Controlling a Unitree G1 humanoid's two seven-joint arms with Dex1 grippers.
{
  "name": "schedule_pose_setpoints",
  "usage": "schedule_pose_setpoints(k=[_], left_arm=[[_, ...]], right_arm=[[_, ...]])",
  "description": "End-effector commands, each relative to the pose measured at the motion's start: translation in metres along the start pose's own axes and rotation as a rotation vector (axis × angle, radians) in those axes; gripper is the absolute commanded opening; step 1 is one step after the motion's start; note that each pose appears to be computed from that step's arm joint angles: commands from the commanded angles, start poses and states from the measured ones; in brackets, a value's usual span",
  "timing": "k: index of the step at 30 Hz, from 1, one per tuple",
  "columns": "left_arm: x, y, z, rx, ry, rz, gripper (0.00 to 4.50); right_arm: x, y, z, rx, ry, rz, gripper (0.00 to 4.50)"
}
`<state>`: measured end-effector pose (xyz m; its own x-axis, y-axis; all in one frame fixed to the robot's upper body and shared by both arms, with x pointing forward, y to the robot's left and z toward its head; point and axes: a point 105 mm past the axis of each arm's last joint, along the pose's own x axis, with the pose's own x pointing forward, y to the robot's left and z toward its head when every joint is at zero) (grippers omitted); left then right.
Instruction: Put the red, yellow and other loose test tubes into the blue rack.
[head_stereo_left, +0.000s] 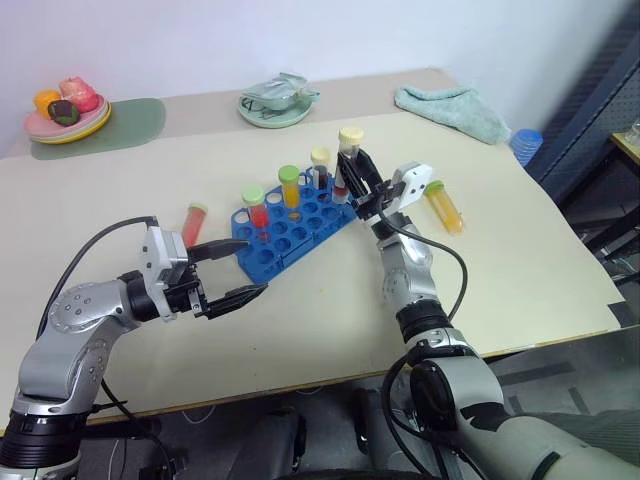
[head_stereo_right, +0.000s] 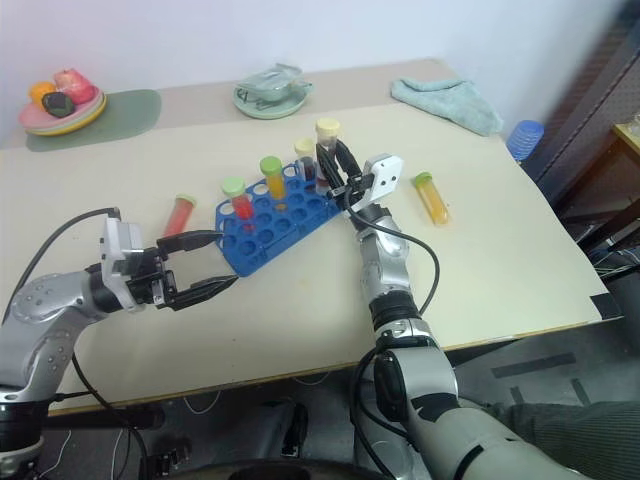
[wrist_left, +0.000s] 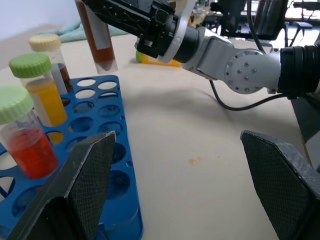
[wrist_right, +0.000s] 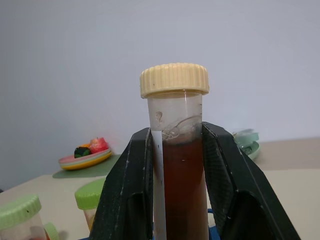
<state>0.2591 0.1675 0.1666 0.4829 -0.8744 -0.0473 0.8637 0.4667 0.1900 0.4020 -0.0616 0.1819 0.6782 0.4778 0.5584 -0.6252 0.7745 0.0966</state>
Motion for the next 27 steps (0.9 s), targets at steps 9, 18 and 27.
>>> schedule_pose_setpoints(k=[9, 18, 27], left_arm=[[-0.006, -0.003, 0.014, 0.037, -0.014, 0.015, 4.1], [-0.01, -0.002, 0.017, 0.048, -0.007, 0.03, 4.1], [-0.012, -0.005, 0.018, 0.052, -0.004, 0.044, 4.1]], right_arm=[[0.003, 0.0, -0.007, 0.024, -0.013, -0.005, 0.91], [0.001, -0.008, -0.02, 0.027, 0.05, -0.038, 0.91], [-0.004, -0.018, -0.025, -0.016, 0.092, -0.08, 0.91]])
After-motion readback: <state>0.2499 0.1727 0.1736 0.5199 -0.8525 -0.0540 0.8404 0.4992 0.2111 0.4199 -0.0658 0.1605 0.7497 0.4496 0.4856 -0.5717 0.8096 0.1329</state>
